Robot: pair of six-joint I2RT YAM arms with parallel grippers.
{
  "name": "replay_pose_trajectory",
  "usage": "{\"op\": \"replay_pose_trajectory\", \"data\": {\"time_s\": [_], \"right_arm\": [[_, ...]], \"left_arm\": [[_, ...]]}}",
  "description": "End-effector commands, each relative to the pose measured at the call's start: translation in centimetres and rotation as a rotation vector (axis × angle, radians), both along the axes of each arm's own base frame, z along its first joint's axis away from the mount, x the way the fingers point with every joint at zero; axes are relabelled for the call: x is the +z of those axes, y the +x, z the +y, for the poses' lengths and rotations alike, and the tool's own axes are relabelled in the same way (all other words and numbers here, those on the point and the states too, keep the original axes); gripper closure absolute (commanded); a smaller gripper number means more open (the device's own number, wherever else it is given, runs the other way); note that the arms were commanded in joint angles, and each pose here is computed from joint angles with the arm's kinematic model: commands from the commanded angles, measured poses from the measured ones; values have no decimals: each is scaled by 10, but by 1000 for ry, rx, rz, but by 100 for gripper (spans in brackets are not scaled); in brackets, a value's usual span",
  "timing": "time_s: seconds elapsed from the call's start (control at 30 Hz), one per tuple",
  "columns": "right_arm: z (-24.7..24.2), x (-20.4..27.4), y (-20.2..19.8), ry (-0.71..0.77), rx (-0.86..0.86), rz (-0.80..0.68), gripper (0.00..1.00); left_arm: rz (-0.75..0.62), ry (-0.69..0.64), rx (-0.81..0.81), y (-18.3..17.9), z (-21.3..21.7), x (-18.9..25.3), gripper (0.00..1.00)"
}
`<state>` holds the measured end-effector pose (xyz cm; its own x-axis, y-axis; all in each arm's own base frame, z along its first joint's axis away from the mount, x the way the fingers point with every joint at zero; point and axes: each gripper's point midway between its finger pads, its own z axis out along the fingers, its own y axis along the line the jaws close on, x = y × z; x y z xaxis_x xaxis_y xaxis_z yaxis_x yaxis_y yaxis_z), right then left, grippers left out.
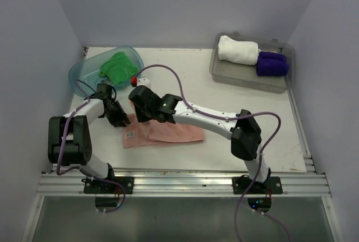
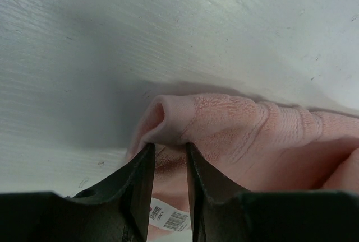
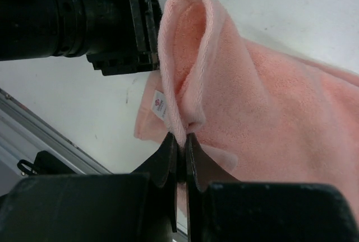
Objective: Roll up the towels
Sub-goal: Fold the towel
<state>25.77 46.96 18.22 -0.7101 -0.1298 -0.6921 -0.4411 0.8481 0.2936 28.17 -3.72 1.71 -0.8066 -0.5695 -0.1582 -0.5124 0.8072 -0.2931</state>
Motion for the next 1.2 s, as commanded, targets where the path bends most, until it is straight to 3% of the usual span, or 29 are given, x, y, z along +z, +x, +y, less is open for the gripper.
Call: {"op": "replay_pose_trajectory", "data": {"time_s": [0.0,0.33,0.7,0.83,1.03,1.1,1.17], "right_arm": [[26,3,-1,25,41,-12,100],[47,-40,1,-35,60,25,100],[46,-57,5,-63,35,33,100],[47,-58,3,-59,36,41,100],[47,-56,5,-55,31,38,100],[48,-56,4,-52,33,36,100],[49,-57,5,-52,34,37,100]], "left_arm": [[6,18,5,-6,4,-7,67],[-9,15,3,-8,3,1,68],[-137,33,-31,-5,5,61,66],[-117,89,-4,-10,16,60,66],[-27,227,87,-26,45,42,80],[-26,227,82,-28,45,39,83],[-27,199,66,-27,39,32,92]]}}
